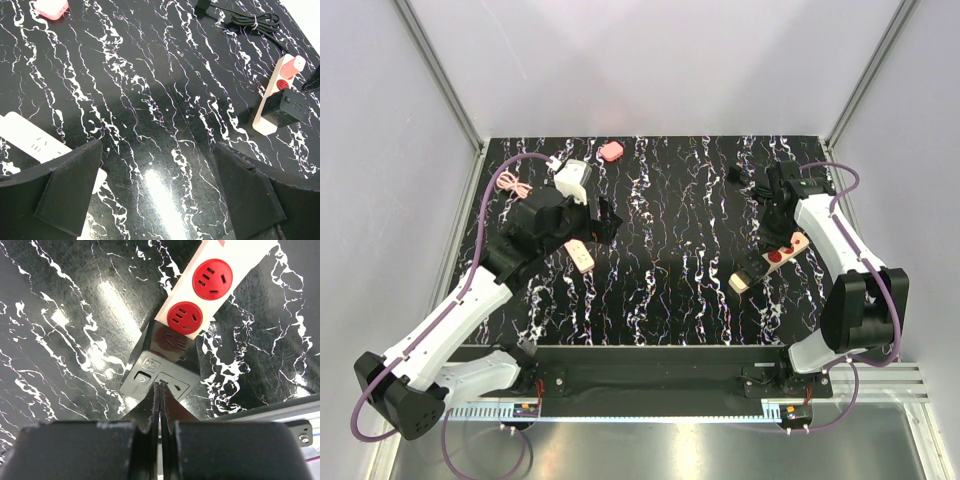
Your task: Insert the plug
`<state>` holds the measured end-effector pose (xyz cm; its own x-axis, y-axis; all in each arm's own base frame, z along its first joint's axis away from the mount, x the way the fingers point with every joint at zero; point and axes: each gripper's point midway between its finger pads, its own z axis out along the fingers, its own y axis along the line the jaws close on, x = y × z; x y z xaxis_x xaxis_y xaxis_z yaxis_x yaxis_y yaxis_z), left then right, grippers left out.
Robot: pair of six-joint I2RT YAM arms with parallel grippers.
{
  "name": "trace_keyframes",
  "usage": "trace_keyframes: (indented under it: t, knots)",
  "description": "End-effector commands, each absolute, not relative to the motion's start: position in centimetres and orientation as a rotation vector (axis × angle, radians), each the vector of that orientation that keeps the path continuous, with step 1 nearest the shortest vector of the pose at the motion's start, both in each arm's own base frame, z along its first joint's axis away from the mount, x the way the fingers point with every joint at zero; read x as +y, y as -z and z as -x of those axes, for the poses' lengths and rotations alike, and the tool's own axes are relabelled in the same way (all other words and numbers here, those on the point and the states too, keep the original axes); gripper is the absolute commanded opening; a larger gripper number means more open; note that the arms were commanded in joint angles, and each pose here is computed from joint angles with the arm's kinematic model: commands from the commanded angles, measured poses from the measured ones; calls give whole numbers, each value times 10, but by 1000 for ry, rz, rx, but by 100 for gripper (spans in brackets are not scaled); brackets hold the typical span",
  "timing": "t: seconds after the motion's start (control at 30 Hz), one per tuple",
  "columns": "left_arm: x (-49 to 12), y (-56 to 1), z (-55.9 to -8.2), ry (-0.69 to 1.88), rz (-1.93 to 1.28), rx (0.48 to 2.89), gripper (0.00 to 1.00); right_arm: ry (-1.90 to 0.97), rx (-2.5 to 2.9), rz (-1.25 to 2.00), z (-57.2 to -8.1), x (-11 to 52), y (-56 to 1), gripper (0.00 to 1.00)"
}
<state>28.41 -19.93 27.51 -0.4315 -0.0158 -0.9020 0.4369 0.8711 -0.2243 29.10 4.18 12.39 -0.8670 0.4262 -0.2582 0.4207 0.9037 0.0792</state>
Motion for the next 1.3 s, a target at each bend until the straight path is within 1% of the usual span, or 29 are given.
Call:
trace_keyframes:
  t: [0.0,0.13,0.2,0.3,0.4,0.43,0.47,0.53,0.57,0.63,0.67,0.7,0.77,0.8,0.83,0.87,0.9,0.93,0.97,1.0,1.03,1.07,1.1,1.13,1.17,1.23,1.27]
  knots:
    - [-195,-285,-293,494,-291,1912,99,-9,2790,-610,-290,40,-123,0]
    - [-191,-282,-295,471,-274,1922,99,22,2874,-622,-272,38,-84,0]
    - [-189,-283,-296,462,-250,1923,99,55,2877,-613,-270,34,-79,0]
    - [-188,-281,-296,462,-236,1928,99,67,2840,-595,-275,31,-92,0]
    - [-187,-279,-297,457,-224,1936,99,23,2773,-571,-285,34,-120,0]
    - [-186,-280,-296,455,-222,1935,99,-9,2744,-556,-291,36,-132,2]
    - [-184,-280,-298,444,-211,1934,99,-43,2707,-544,-293,39,-145,8]
    - [-181,-280,-299,428,-204,1929,99,-131,2645,-523,-299,47,-164,30]
    - [-179,-278,-301,404,-198,1930,99,-186,2593,-493,-299,51,-180,48]
    - [-177,-274,-308,381,-179,1941,99,-341,2487,-411,-300,68,-207,63]
    - [-178,-273,-312,384,-174,1952,99,-382,2450,-388,-299,72,-215,95]
    - [-180,-270,-319,380,-175,1977,99,-453,2433,-353,-295,81,-218,100]
    - [-175,-278,-334,388,-137,2005,99,-530,2333,-291,-293,89,-239,100]
    - [-175,-264,-347,379,-121,2064,99,-572,2329,-270,-289,95,-239,100]
    - [-161,-261,-362,368,-66,2087,99,-607,2306,-259,-289,99,-243,100]
    - [-165,-268,-371,436,-48,2093,99,-646,2286,-243,-286,104,-248,100]
    - [-165,-249,-388,450,-21,2148,99,-724,2295,-210,-279,115,-244,100]
    - [-152,-246,-404,450,31,2152,99,-763,2258,-195,-278,120,-251,100]
    - [-154,-260,-421,483,60,2116,99,-790,2252,-186,-276,123,-252,100]
    - [-153,-240,-441,469,91,2160,98,-825,2251,-170,-271,127,-251,100]
    - [-145,-237,-457,465,125,2163,95,-837,2220,-153,-268,129,-257,100]
    - [-146,-256,-476,484,148,2118,92,-844,2206,-151,-267,129,-260,100]
    - [-141,-233,-497,477,185,2159,91,-853,2188,-146,-265,129,-263,100]
    - [-140,-230,-509,488,200,2161,91,-859,2160,-139,-262,129,-269,100]
    - [-142,-222,-533,497,213,2161,91,-863,2146,-136,-261,130,-272,99]
    - [-134,-213,-561,488,241,2151,91,-875,2118,-134,-258,130,-279,100]
    - [-133,-228,-578,503,250,2101,91,-884,2106,-122,-256,131,-284,100]
